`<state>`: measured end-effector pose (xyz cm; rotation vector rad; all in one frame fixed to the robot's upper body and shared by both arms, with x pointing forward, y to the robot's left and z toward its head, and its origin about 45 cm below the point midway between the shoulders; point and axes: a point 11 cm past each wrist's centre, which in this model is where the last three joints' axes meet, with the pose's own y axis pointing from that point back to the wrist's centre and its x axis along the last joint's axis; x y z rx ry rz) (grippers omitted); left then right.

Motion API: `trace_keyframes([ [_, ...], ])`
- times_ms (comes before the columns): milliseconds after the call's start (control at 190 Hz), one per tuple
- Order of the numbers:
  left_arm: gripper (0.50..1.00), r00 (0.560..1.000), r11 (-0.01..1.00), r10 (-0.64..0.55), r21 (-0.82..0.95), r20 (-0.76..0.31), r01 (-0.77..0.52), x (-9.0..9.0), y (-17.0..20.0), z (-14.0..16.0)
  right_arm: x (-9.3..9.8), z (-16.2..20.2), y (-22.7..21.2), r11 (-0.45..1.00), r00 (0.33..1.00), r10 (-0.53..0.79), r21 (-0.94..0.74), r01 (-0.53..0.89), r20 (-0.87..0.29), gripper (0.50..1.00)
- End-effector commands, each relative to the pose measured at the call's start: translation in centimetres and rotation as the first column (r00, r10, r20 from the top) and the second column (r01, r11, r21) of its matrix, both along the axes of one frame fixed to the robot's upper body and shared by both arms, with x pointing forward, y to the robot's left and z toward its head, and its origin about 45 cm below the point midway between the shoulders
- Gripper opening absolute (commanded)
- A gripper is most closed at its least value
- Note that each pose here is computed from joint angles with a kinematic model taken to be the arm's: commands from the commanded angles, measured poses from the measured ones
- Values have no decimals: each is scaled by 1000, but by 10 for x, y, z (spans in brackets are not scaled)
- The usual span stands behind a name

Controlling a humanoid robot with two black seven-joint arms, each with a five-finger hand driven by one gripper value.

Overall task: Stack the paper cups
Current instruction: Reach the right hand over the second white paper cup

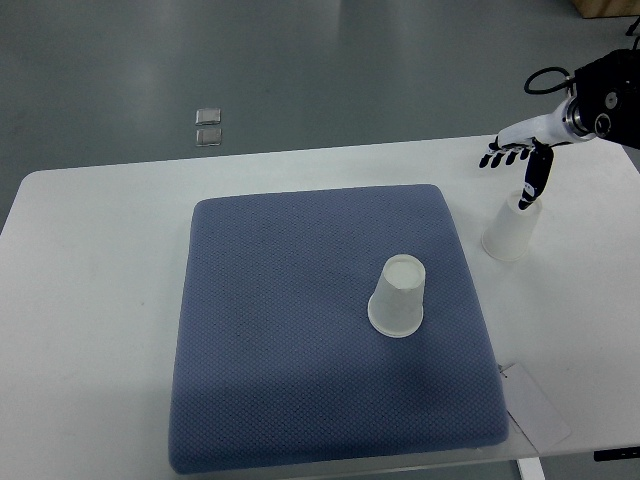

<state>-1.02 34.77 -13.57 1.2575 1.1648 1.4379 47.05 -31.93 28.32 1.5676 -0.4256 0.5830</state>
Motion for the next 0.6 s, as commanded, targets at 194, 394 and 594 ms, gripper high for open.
trace_keyframes([
  [194, 1000, 1000, 1000, 0, 0, 2, 0, 1, 0, 0, -1, 17, -8, 992, 1000, 28, -121, -29, -4, 913],
  [394, 1000, 1000, 1000, 0, 0, 0, 0, 0, 0, 0, -2, 9, -6, 992, 999, 35, -119, -35, 2, 913],
  [594, 1000, 1000, 1000, 0, 0, 0, 0, 0, 0, 0, -3, -4, -9, 993, 999, 34, -116, -31, 22, 913],
])
